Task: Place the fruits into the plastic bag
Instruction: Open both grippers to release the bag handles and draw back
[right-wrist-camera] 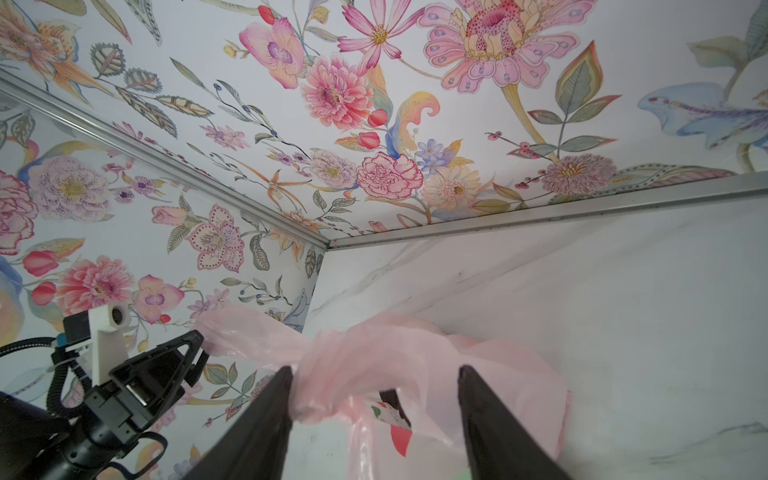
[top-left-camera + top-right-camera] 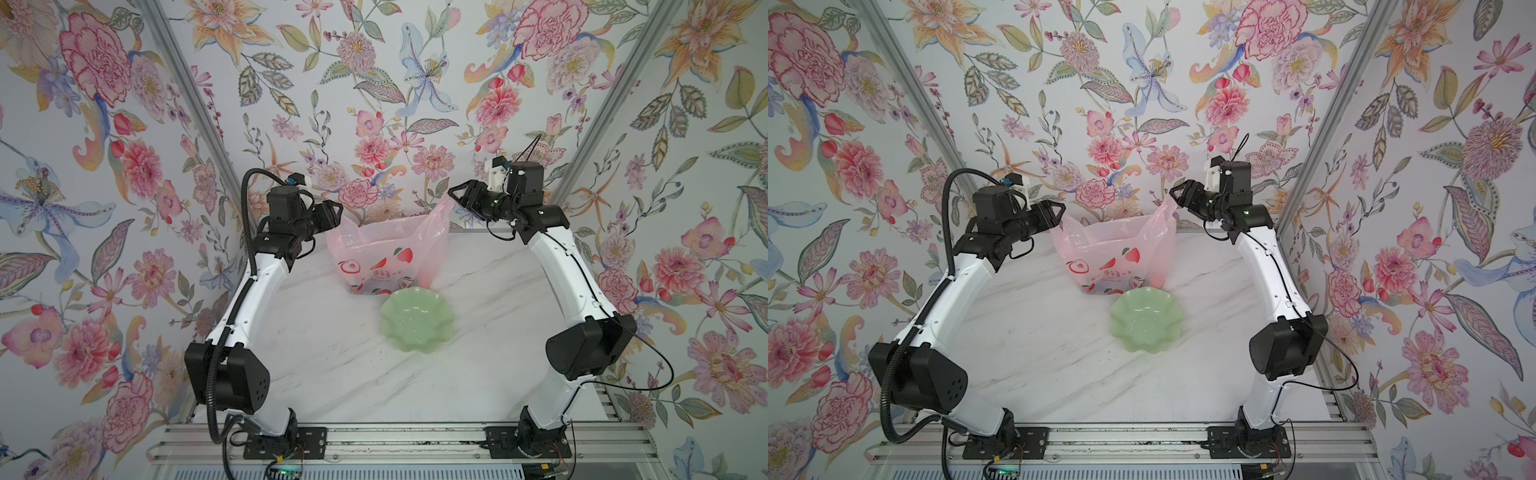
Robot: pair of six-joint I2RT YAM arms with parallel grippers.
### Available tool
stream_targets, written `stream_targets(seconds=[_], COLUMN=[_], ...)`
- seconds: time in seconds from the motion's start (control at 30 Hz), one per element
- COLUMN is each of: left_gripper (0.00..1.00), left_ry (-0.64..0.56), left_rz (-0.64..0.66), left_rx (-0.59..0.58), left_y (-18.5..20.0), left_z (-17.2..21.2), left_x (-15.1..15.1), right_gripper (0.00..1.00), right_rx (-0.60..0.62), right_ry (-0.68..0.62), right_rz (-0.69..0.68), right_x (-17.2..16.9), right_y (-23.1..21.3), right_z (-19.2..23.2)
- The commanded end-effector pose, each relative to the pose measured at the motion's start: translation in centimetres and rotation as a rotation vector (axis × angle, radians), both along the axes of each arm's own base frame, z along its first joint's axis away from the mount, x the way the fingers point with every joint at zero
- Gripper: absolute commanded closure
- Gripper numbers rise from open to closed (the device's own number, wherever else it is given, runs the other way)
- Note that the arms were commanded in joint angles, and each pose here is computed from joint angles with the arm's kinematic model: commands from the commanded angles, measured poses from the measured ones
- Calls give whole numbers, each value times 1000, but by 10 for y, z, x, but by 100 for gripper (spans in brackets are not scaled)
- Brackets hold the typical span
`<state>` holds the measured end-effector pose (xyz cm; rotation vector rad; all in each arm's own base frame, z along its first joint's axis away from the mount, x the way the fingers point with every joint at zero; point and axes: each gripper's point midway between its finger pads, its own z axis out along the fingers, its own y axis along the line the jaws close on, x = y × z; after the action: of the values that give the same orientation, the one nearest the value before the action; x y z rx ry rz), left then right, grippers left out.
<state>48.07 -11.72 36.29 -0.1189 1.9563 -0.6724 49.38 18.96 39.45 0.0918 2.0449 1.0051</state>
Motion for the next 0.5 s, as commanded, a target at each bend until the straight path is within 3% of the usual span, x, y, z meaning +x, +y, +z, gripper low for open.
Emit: stream_targets(seconds=[0.0,0.1,0.47], left_gripper=[1,1,1], left_ry=[-53,-67,-116], left_rz=[12,26,80], left_rx=[13,20,21], left_y=[5,9,28], left_z=[22,29,49], left_x=[-14,-19,-26], right_gripper=[25,1,1], right_rx=[15,13,17], right_ry=[-26,-28,-33], right_rz=[19,14,-18], right_x=[-7,-10,-25], right_y=[-2,-5,-28], right_z=[10,12,18])
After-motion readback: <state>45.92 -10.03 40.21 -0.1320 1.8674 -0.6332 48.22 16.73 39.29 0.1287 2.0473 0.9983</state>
